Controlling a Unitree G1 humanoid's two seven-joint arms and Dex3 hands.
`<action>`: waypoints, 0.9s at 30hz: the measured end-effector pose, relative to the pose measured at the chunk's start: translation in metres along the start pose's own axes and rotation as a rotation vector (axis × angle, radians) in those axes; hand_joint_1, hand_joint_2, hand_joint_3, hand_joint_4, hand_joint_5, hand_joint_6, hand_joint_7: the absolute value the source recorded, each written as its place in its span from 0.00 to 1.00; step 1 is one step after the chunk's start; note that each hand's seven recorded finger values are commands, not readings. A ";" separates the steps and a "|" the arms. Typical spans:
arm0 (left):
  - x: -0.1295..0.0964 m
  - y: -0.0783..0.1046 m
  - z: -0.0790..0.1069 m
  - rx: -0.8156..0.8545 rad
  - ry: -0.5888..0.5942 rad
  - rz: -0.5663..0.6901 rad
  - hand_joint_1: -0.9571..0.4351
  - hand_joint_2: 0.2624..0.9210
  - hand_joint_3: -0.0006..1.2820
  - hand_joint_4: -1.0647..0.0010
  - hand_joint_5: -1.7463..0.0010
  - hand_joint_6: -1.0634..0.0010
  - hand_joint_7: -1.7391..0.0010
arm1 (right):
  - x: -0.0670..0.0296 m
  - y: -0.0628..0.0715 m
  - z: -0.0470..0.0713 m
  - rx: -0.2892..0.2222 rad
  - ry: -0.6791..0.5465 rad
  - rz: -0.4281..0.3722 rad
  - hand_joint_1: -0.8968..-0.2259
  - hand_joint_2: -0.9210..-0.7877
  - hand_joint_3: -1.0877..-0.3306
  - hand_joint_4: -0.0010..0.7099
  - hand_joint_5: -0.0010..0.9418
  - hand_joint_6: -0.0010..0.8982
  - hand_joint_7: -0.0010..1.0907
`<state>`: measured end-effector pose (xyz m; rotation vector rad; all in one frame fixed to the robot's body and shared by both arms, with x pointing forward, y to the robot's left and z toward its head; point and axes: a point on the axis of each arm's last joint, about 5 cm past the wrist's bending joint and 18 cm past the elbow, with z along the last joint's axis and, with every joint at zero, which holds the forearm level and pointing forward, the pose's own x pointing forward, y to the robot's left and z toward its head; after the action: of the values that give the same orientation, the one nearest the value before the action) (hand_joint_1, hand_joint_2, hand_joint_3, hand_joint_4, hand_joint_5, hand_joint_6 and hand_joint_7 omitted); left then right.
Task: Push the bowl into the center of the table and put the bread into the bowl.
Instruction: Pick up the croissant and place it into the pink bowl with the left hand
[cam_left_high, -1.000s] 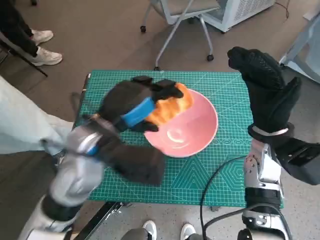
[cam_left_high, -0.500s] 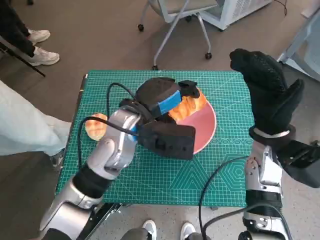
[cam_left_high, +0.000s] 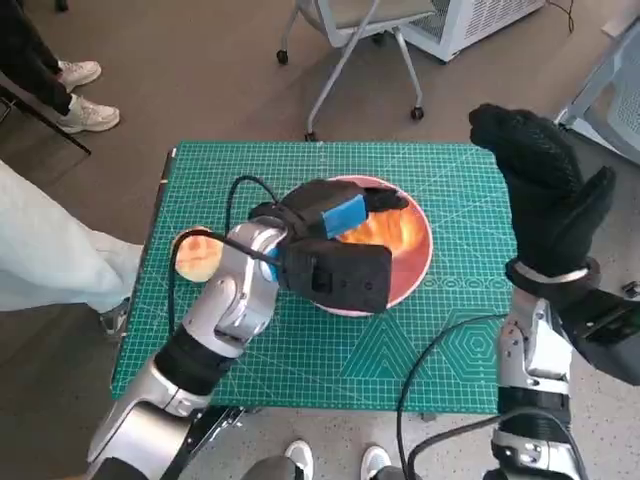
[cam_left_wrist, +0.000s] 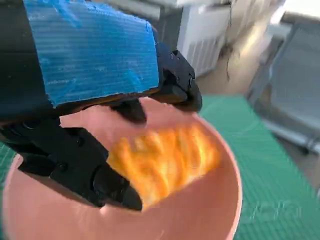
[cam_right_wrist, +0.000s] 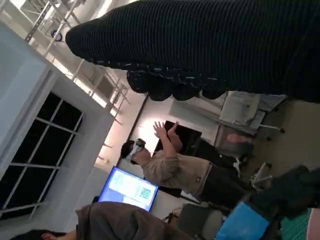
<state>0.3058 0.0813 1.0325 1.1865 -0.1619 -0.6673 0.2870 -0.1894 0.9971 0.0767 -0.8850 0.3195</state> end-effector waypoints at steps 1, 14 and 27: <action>-0.001 0.001 -0.001 -0.004 -0.006 -0.026 0.50 0.79 0.03 0.98 0.99 0.82 1.00 | -0.0002 0.000 0.000 0.004 0.002 -0.002 0.36 0.00 0.63 0.32 0.00 0.24 0.32; -0.027 0.025 -0.007 0.004 -0.027 -0.123 0.46 0.74 0.01 1.00 1.00 0.88 1.00 | -0.0002 0.002 -0.002 0.023 0.012 -0.008 0.38 0.00 0.68 0.32 0.00 0.26 0.30; -0.097 0.057 -0.033 -0.036 -0.020 0.030 0.59 0.66 0.00 1.00 1.00 0.86 0.99 | 0.0014 0.004 -0.004 0.017 0.014 -0.005 0.41 0.00 0.66 0.32 0.00 0.26 0.29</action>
<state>0.2656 0.1745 1.0919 1.1412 -0.1836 -0.6540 0.2898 -0.1844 0.9952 0.0919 -0.8679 0.3223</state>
